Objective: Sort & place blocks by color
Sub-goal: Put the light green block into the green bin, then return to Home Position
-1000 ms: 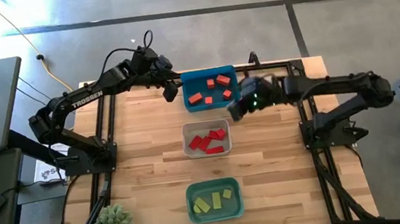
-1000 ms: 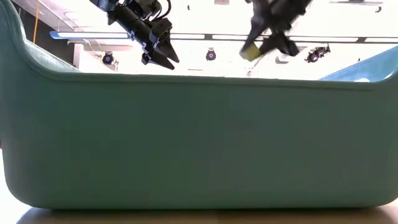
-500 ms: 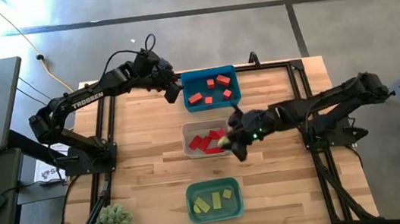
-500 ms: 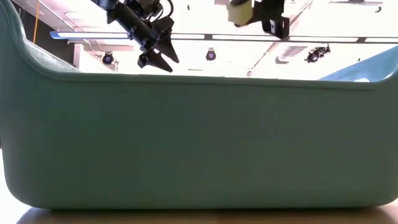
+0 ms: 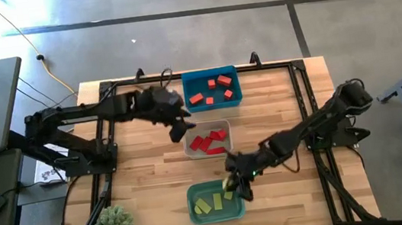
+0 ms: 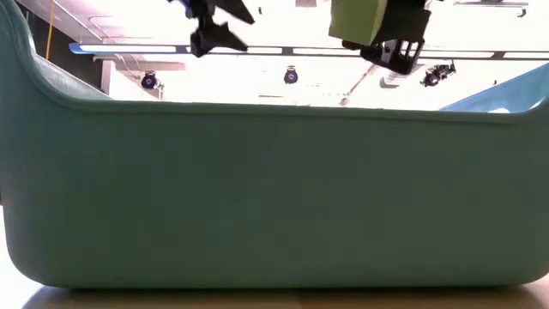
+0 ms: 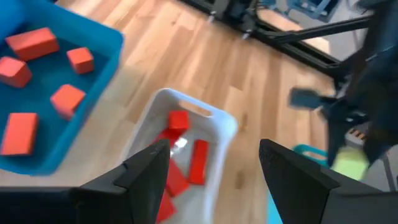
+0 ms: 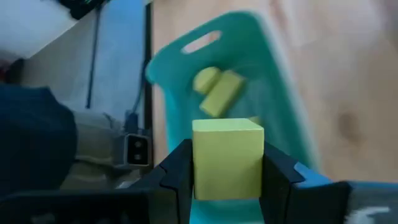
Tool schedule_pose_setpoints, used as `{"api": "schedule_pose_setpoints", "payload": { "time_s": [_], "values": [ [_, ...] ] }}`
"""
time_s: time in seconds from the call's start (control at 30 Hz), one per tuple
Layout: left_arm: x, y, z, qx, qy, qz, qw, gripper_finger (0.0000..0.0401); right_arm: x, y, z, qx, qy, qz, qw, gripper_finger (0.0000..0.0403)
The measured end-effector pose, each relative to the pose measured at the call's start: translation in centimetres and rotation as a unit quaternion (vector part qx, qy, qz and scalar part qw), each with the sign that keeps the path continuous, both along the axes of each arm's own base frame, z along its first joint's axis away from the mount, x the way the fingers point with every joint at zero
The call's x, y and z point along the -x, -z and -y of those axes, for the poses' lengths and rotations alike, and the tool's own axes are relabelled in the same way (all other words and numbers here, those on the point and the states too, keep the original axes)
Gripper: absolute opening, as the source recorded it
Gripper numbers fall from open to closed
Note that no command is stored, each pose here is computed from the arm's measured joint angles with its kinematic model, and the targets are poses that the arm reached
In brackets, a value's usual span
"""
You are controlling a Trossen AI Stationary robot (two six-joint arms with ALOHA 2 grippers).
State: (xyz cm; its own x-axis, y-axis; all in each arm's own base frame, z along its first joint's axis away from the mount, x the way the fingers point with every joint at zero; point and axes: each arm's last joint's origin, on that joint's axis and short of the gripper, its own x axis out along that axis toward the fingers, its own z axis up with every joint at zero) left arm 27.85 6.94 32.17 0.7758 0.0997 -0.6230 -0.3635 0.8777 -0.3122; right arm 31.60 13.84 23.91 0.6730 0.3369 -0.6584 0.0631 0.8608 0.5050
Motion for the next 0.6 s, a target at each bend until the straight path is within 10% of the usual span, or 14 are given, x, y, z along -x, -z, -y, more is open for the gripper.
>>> {"api": "schedule_pose_setpoints", "payload": {
  "time_s": [0.6],
  "values": [
    [3.4,-2.4,11.0,-0.044,-0.009,0.012,0.999,0.0239,-0.7,4.0,-3.1,-0.007,-0.004,-0.043,0.999,0.0162]
  ]
}}
